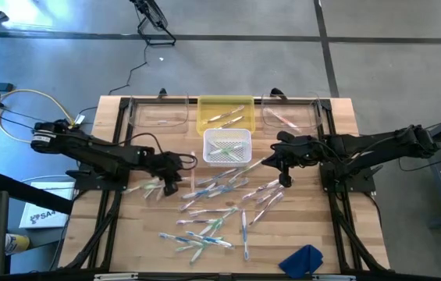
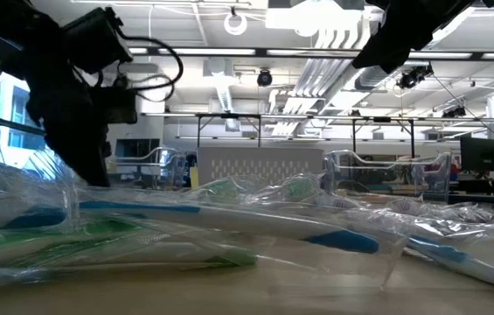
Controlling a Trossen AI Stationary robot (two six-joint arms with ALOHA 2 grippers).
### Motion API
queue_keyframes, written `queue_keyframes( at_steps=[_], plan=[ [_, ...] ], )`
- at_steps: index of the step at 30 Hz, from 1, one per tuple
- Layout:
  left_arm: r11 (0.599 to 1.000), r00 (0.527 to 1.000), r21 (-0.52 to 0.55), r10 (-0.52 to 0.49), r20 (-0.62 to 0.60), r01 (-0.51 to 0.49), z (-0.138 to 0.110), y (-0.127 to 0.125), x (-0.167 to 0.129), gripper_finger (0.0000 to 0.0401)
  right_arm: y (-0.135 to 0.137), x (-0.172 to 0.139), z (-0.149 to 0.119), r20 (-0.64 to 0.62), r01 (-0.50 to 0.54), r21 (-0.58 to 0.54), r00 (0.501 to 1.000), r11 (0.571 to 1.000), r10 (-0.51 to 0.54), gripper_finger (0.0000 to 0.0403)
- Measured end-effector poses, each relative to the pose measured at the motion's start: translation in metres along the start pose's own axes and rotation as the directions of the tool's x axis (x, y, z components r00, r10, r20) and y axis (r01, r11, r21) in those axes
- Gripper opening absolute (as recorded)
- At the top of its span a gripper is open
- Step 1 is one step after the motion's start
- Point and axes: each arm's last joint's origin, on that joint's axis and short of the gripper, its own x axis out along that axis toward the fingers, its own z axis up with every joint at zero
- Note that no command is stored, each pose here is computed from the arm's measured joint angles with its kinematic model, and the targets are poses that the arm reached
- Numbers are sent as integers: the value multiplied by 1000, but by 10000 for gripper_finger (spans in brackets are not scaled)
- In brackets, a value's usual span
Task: Pick & Place Toothbrushes
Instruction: Put the orange toothbrush into the right transparent bin
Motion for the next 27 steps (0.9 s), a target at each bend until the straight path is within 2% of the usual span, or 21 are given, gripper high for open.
queue_keyframes(
  at_steps=[9, 16, 20, 22, 25, 27],
  plan=[
    [994, 972, 77, -98, 212, 83, 18, -8, -17, 18, 0, 0, 0, 0, 0, 0, 1000, 1000, 0, 2],
    [979, 909, 175, -168, 382, 107, 29, -14, -43, 17, 0, 0, 0, 0, -3, -1, 1000, 1000, 3, 2],
    [957, 806, 274, -238, 542, 99, 41, -20, -64, 17, 0, 0, 2, 16, -6, -2, 1000, 1000, 6, 2],
    [943, 738, 322, -273, 617, 79, 47, -22, -74, 17, 1, 0, 4, 40, -9, -21, 999, 1000, 10, 2],
    [924, 656, 380, -306, 689, 32, 52, -25, -86, 17, 1, 0, 9, 88, -12, -54, 996, 998, 17, 2],
    [913, 619, 408, -318, 718, -5, 56, -27, -91, 17, 2, -1, 13, 133, -14, -78, 991, 997, 24, 2]
  ],
)
